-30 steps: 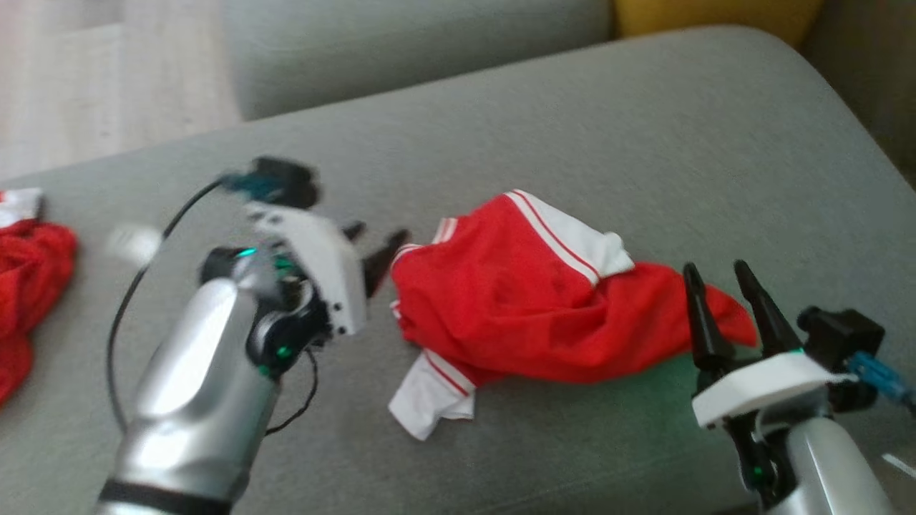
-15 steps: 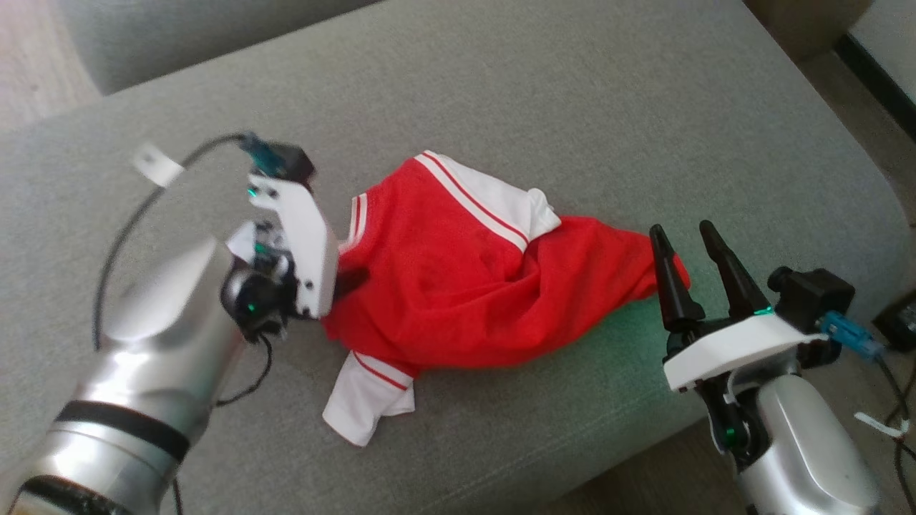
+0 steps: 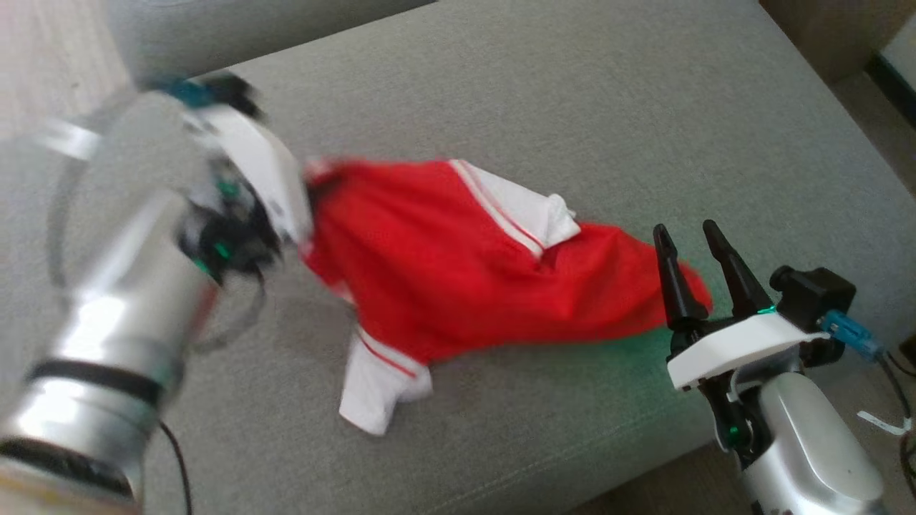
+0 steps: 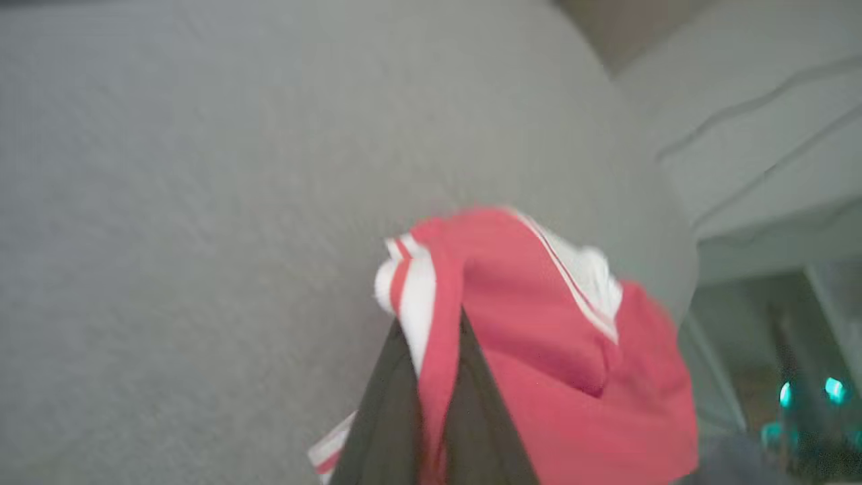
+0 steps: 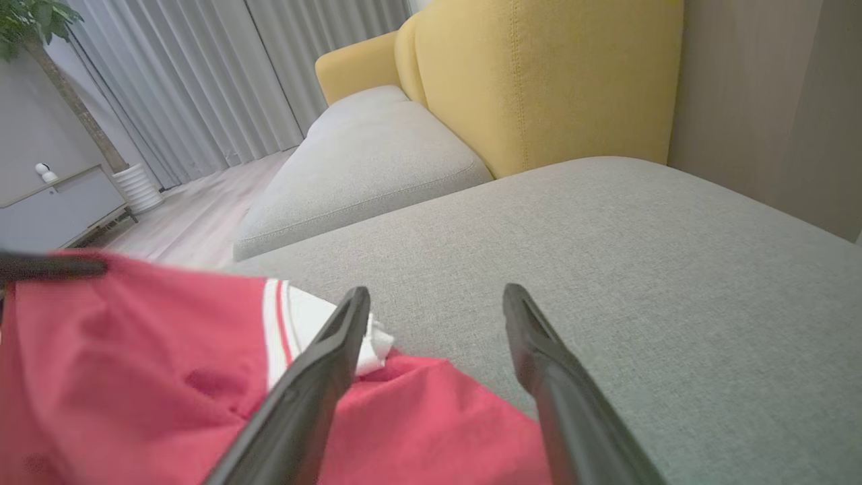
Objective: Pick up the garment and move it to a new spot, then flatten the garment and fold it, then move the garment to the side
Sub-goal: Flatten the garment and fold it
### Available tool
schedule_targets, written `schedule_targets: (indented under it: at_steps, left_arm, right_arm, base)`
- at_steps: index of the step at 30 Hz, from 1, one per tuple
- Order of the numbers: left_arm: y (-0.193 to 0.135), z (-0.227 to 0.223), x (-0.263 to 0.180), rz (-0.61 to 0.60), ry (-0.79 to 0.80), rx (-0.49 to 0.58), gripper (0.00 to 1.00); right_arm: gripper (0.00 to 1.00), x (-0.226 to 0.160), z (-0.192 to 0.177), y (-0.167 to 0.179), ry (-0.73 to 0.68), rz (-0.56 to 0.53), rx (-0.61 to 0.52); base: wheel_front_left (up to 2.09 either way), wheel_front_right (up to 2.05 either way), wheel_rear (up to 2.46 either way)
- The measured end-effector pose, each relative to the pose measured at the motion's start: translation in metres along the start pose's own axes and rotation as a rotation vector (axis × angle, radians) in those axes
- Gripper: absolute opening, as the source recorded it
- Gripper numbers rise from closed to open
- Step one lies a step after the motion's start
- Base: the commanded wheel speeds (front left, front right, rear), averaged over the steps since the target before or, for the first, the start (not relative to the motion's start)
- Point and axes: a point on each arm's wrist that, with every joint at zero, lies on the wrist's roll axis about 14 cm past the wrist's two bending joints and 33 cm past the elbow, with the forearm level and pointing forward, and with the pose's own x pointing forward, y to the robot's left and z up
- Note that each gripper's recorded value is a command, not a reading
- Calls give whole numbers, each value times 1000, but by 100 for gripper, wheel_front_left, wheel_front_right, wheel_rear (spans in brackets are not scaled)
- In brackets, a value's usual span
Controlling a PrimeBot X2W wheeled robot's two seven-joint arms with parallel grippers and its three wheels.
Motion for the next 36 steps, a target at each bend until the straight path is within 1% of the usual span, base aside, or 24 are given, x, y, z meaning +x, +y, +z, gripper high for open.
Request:
schedule_targets:
  at_steps: [3,6,9,13,14,15,17,21,26,27,28,32,36]
  left_arm:
    - [24,57,-16,79,-214,-141,0]
    - [50,97,-28,160,-386,-276,0]
    - [79,105,-29,246,-461,-372,0]
    - [114,92,-20,377,-494,-407,0]
    - [120,90,-18,393,-500,-409,25]
    - [123,88,-15,393,-504,-415,100]
    - [125,81,-7,385,-479,-423,100]
    - [116,82,-10,355,-481,-346,100]
    - [94,96,-33,316,-521,-141,100]
    - [91,100,-40,314,-542,-109,100]
    - [91,100,-40,314,-542,-109,100]
    - [77,108,-69,305,-659,20,100]
    - [66,99,-94,318,-761,173,100]
  right_arm:
    - [100,2,-2,2,6,5,-1]
    - [100,3,-6,1,17,3,4]
    - [100,3,-12,-1,33,-5,7]
    - [100,8,-11,-7,30,-21,8]
    - [100,9,-9,-9,23,-26,7]
    - [100,10,-7,-11,16,-33,5]
    - [100,10,-6,-16,17,-46,3]
    - [100,8,-9,-17,20,-49,6]
    - [100,7,0,-11,-7,-22,5]
    - [100,6,2,-10,-13,-17,2]
    - [100,6,2,-10,-13,-17,2]
    - [100,-1,3,-6,-23,-2,2]
    - [100,-5,-1,3,-19,24,5]
  base:
    - [0,0,0]
    - [0,0,0]
    - [0,0,0]
    - [0,0,0]
    - [0,0,0]
    - [0,0,0]
    - [0,0,0]
    - [0,0,0]
    - [0,0,0]
    - [0,0,0]
    - [0,0,0]
    - [0,0,0]
    - [0,0,0]
